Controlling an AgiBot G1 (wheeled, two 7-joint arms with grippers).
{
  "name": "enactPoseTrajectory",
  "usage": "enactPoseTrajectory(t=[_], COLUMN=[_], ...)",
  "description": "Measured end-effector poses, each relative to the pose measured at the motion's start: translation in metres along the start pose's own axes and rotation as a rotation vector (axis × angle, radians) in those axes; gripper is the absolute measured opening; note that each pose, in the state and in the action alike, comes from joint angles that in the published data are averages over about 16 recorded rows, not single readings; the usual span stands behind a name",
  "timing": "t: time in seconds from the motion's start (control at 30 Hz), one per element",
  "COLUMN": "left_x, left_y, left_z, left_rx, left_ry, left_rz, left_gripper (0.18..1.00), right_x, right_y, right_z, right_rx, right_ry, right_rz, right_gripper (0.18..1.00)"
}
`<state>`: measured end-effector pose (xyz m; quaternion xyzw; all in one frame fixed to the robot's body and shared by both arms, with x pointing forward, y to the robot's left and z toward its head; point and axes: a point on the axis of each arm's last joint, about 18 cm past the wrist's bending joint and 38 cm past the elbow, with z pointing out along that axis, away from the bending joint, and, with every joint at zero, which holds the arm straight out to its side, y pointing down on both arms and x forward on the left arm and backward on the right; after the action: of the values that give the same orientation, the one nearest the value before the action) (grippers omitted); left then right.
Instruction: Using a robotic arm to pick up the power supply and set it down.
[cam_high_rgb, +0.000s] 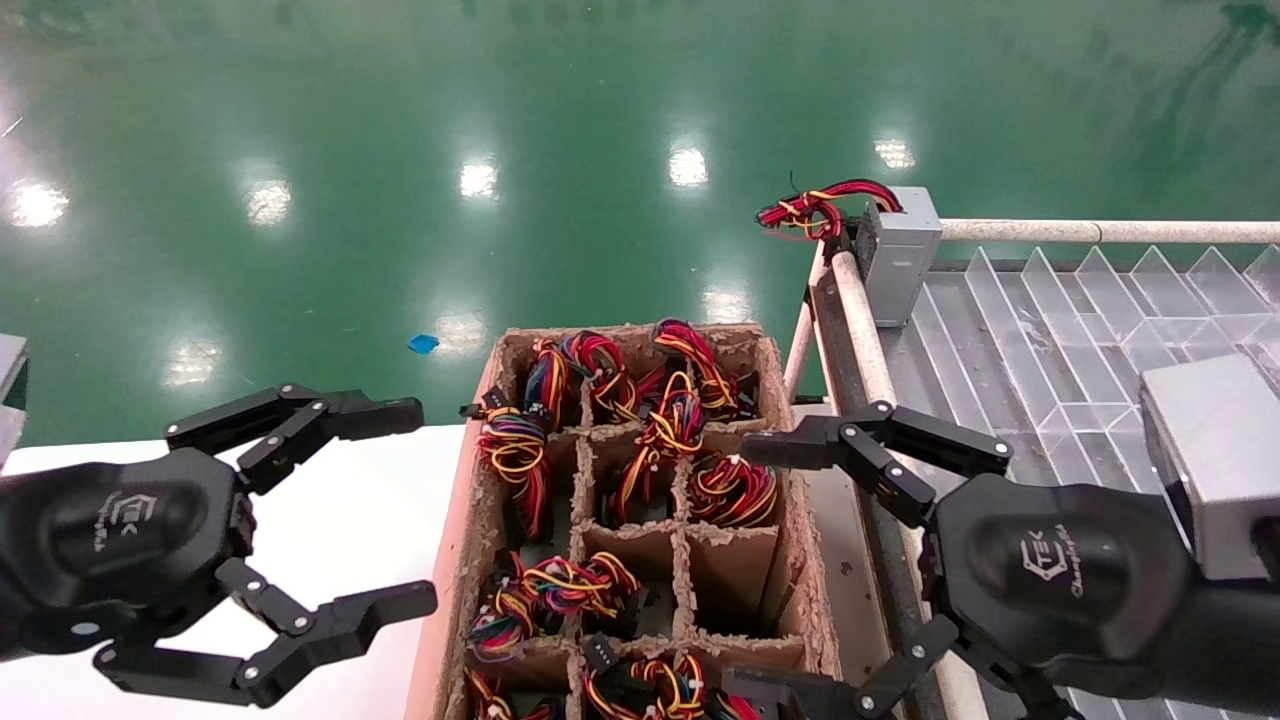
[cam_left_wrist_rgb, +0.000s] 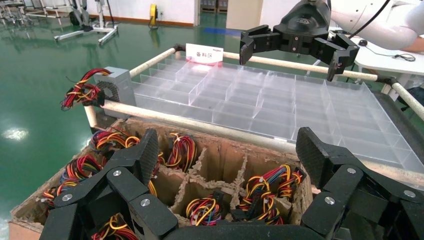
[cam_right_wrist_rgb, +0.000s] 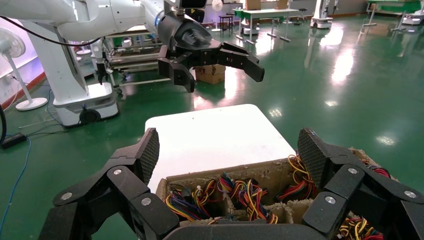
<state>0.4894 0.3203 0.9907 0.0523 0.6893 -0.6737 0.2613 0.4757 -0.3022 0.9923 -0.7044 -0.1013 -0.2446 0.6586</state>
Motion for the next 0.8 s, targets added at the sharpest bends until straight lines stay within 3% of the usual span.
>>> enactPoseTrajectory(t=[0.5,0.8], left_x=[0.0,0.0], left_y=[0.0,0.0], left_z=[0.0,0.0], left_rx=[0.0,0.0], left_ry=[0.0,0.0], left_rz=[0.0,0.0], left_gripper=[1.001,0.989], right_x=[0.001,0.017], right_y=[0.001,0.007], right_z=[0.0,0.0], right_rx=[-0.007,-0.099], right_ry=[0.005,0.087], right_rz=[0.002,-0.011], right_gripper=[1.0,1.0])
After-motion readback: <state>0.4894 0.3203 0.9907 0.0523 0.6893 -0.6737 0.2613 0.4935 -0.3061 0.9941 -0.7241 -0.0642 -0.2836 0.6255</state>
